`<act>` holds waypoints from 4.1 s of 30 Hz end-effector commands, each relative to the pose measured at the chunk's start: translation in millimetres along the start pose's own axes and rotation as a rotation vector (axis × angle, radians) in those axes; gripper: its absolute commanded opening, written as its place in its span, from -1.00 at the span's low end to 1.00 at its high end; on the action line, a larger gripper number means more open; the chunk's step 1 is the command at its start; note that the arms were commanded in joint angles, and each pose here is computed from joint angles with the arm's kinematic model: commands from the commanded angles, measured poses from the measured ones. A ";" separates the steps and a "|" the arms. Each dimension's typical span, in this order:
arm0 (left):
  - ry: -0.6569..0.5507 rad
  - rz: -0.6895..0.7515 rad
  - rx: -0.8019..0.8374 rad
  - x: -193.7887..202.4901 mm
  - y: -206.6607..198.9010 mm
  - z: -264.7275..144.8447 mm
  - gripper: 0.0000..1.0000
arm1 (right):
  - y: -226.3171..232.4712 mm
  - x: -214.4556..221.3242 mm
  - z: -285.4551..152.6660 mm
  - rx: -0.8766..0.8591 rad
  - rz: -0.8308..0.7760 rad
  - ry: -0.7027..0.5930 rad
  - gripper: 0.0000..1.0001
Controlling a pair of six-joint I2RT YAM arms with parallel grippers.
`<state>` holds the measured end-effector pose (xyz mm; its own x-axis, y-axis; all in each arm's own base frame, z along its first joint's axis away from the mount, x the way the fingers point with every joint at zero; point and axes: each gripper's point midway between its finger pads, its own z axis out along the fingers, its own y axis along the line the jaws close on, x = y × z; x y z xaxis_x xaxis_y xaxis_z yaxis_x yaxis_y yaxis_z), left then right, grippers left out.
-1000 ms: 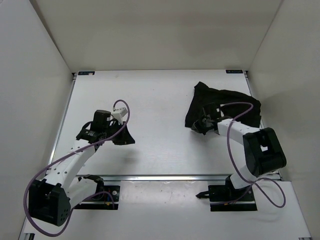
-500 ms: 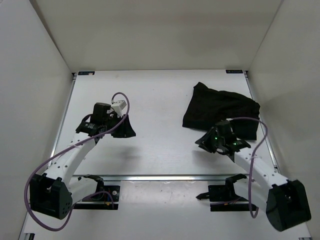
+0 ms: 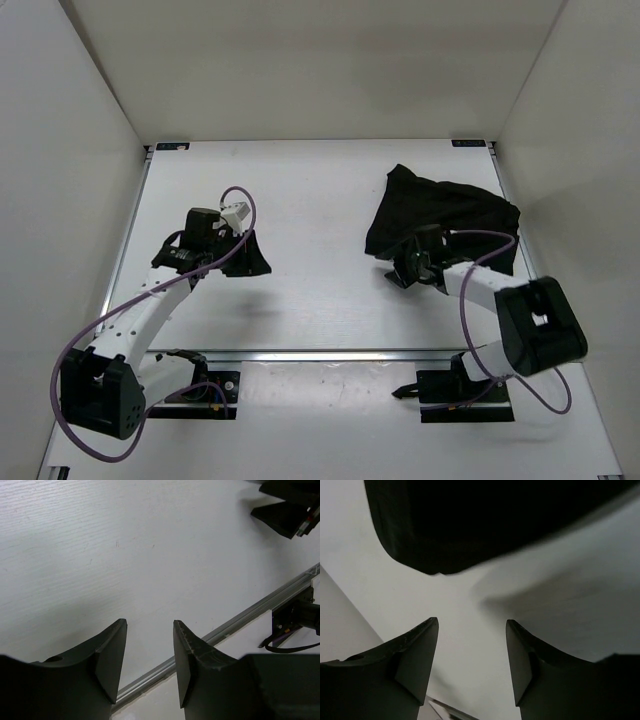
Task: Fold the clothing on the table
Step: Grab the skirt from the pile, then move the skirt to the center of the board, then flatten the skirt out
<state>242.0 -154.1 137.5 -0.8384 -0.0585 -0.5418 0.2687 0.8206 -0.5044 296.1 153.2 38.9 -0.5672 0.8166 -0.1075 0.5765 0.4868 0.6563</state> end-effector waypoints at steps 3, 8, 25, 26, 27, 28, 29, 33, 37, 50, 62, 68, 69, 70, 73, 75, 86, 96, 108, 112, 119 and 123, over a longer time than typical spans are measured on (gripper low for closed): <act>-0.033 -0.007 -0.012 -9.3 3.6 -5.7 0.06 | 40.0 -20.5 32.8 -0.035 0.165 -0.108 0.09; -0.020 -0.007 -0.028 -13.5 6.8 -7.9 0.05 | 47.9 -40.8 55.3 -0.015 0.190 -0.206 0.07; -0.030 0.007 -0.027 -24.8 8.1 -7.1 0.08 | 58.0 91.6 2.1 -0.082 -0.524 0.431 -1.00; -0.017 0.010 -0.027 -23.8 8.2 -3.0 0.09 | 51.8 107.1 -9.3 -0.080 -0.601 0.480 -1.00; 0.007 0.013 -0.012 -20.6 4.6 1.9 0.08 | 30.0 115.9 -19.5 -0.002 -0.656 0.519 -1.00; 0.014 0.014 -0.007 -20.2 2.8 4.1 0.06 | 8.1 121.9 -32.1 0.056 -0.677 0.549 -1.00; 0.033 0.023 -0.001 -16.8 0.2 9.6 0.06 | 1.8 122.2 -43.6 0.063 -0.685 0.543 -0.99; 0.059 0.030 0.011 -15.7 -8.4 28.2 0.14 | -66.3 111.3 -70.3 0.122 -0.552 0.550 -0.99; 0.056 -0.002 0.005 -26.2 -4.8 47.4 0.15 | -103.5 88.2 -91.1 0.160 -0.484 0.472 -1.00; 0.205 -0.070 0.068 -11.7 -22.1 124.8 0.22 | -108.8 64.1 -91.7 0.158 -0.473 0.414 -1.00; 0.172 -0.211 0.186 -34.1 -39.1 175.0 -1.00 | -77.7 50.0 -98.9 0.024 -0.519 0.366 -1.00; -0.212 -0.097 0.172 -199.1 -62.6 64.2 -1.00 | 68.1 -30.5 -171.7 -0.318 -0.580 0.121 -1.00; -0.268 -0.089 0.182 -218.8 -72.7 36.5 -1.00 | 92.4 -41.0 -189.5 -0.388 -0.578 0.095 -1.00; -0.284 -0.075 0.185 -222.5 -77.6 20.7 -1.00 | 111.6 -45.0 -204.6 -0.442 -0.580 0.075 -1.00; -0.436 -0.048 0.200 -249.1 -97.7 -49.0 -1.00 | 155.6 -47.6 -242.0 -0.582 -0.602 0.038 -1.00; -0.521 -0.036 0.191 -246.6 -105.9 -86.9 -1.00 | 175.2 -40.8 -265.8 -0.665 -0.614 0.017 -1.00; -0.546 -0.058 0.144 -221.2 -92.3 -100.7 -1.00 | 216.1 -6.3 -271.8 -0.887 -0.584 0.159 -1.00; -0.512 -0.070 0.082 -303.5 -53.4 -70.0 -1.00 | 321.3 -33.3 -227.3 -0.946 -0.697 0.246 -1.00; -0.480 -0.039 0.082 -258.8 -57.4 -66.7 -1.00 | 256.2 -59.6 -163.6 -0.803 -0.569 0.335 -1.00; -0.374 -0.106 0.034 -162.1 -26.6 -27.7 -0.96 | 159.3 -29.7 -116.5 -0.576 -0.482 0.386 -1.00; -0.140 -0.212 -0.019 -15.8 30.9 9.4 0.23 | 7.2 2.5 -84.8 -0.096 -0.509 0.406 -0.09; -0.101 -0.188 -0.049 -15.9 35.8 18.7 0.42 | -16.4 -11.3 -85.0 0.028 -0.509 0.337 0.08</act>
<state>250.5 -128.1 89.5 -0.8652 -0.3010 -0.4009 -0.0190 0.8189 -0.5737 240.3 133.5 95.8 -0.9365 0.3476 -0.0470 0.2296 0.7088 0.6670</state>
